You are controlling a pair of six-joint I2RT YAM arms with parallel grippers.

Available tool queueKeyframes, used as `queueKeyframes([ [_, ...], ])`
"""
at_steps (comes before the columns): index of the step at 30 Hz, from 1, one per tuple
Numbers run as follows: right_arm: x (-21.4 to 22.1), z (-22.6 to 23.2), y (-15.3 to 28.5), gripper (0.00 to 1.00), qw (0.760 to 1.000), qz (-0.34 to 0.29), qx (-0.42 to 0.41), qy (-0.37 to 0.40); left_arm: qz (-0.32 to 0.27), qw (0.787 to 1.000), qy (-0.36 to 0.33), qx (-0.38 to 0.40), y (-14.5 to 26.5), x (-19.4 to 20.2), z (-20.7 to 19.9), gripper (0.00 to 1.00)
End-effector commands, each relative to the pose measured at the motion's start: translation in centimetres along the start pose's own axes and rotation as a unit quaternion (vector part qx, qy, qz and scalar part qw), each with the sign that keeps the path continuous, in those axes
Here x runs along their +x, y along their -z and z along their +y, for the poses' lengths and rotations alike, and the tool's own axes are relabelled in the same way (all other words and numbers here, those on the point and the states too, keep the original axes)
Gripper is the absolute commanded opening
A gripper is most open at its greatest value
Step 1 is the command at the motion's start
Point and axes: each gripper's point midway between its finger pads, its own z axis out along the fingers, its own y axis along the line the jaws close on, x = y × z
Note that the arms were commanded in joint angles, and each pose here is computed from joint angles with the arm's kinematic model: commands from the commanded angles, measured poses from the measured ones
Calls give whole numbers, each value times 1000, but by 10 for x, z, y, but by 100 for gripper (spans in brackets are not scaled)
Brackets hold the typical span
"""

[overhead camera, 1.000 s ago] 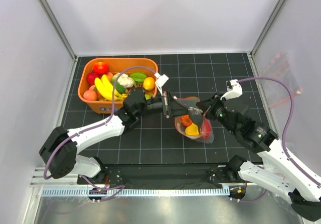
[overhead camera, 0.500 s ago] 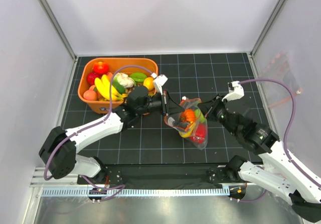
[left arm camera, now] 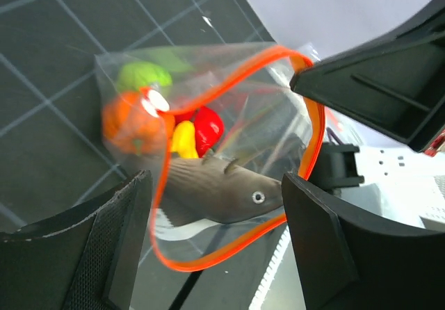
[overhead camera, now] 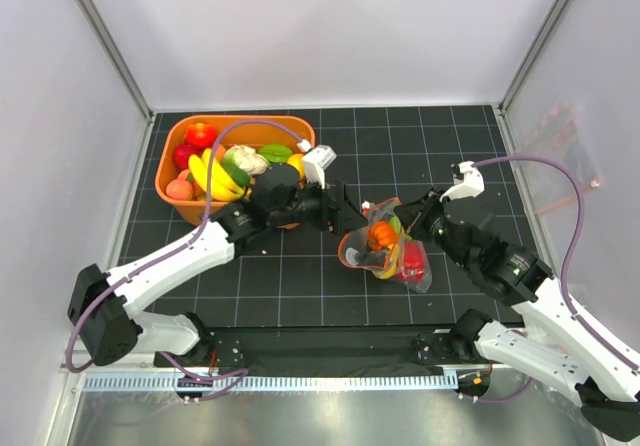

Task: Place the food in the zip-top bag and seal the zipper
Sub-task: Place the fake fish in the zipper food storage bag, then adjust the zipper food storage bag at the center of the board.

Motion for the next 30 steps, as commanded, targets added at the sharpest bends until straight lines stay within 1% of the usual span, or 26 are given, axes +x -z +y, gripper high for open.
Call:
queueKeyframes([
  [1,-15,9,0,1,999,-30,-13,-12,11,996,-37,-79,19,-10,15,79],
  [4,-16,9,0,1,999,-32,-12,-9,52,992,-32,-112,17,10,30,79],
  [7,-17,10,-1,1,999,-32,-10,-6,91,988,-30,-123,11,32,37,79],
  [11,-17,10,-3,1,999,-33,-8,-4,134,984,-19,-118,-1,59,37,79],
  [12,-17,10,-3,1,999,-33,-7,-3,145,983,-19,-114,-4,67,33,78],
  [14,-17,9,-3,1,999,-33,-6,-3,159,979,-16,-126,-11,78,39,74],
  [15,-17,9,-4,1,999,-32,-5,-2,163,977,-11,-134,-13,83,41,62],
  [16,-17,9,-3,1,999,-32,-6,0,161,975,-9,-154,-15,85,50,55],
  [17,-15,8,-3,1,1000,-30,-4,2,166,972,-6,-167,-18,90,57,44],
  [18,-15,7,-4,1,1000,-29,-2,5,165,970,-4,-177,-19,91,62,22],
  [20,-10,5,-6,1,1000,-19,3,15,157,971,-6,-179,-21,81,58,1],
  [21,-9,3,-7,1,1000,-16,6,23,151,973,-7,-173,-20,74,52,0],
  [23,-1,-3,-14,1,999,-2,22,42,121,982,-12,-143,-18,46,27,0],
  [25,4,-11,-19,1,997,7,41,60,92,988,-20,-119,-8,19,4,0],
  [26,9,-17,-22,1,996,15,55,70,73,993,-23,-94,-4,-2,-17,0],
  [29,9,-29,-24,1,992,17,86,94,54,997,-21,-44,7,-27,-52,0],
  [30,2,-31,-22,1,990,6,95,100,61,998,-19,-25,8,-26,-59,0],
])
